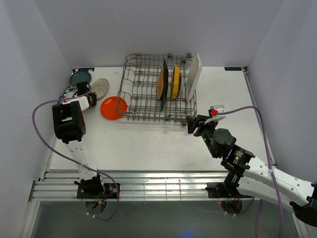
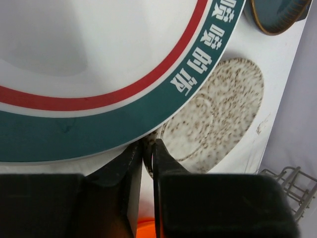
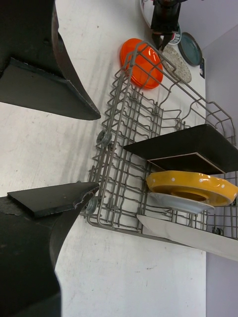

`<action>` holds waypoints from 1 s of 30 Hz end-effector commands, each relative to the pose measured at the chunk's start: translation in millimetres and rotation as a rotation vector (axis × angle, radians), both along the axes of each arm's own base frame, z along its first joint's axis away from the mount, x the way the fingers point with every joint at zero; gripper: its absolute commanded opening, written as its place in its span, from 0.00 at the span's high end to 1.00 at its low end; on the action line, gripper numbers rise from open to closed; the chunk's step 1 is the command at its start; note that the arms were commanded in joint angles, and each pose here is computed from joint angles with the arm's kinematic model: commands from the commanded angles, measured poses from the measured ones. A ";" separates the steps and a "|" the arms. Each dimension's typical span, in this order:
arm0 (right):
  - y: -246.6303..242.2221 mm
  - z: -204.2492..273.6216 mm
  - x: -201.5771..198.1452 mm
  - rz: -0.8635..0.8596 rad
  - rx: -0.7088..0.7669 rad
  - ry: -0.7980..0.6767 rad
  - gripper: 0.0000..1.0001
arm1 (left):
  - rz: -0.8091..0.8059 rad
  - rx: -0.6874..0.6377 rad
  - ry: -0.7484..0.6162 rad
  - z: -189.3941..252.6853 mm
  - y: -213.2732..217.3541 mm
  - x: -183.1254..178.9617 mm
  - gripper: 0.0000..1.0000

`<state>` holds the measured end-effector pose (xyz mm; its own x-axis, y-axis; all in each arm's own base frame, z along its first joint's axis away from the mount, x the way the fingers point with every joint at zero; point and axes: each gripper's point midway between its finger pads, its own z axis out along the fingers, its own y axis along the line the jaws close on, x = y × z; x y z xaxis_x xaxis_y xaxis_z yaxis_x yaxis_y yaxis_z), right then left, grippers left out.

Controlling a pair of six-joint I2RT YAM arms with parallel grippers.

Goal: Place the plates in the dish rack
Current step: Pick up the plate at the center of the board.

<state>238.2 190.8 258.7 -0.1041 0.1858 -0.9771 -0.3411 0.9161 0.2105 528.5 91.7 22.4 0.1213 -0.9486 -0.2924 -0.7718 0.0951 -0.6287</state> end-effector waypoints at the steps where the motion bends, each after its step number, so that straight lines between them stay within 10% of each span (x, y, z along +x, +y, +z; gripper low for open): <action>1: -0.1 10.9 0.2 -0.001 0.058 -0.027 0.40 | -0.009 -0.020 0.223 -54.4 -6.0 -49.2 0.80; 3: 0.0 11.6 -0.2 0.002 0.061 -0.030 0.40 | -0.024 -0.020 0.216 -51.1 -7.3 -46.7 1.00; 30: 3.4 9.2 1.1 0.006 0.049 -0.021 0.40 | -0.211 0.053 -0.111 61.9 -26.4 -27.7 1.00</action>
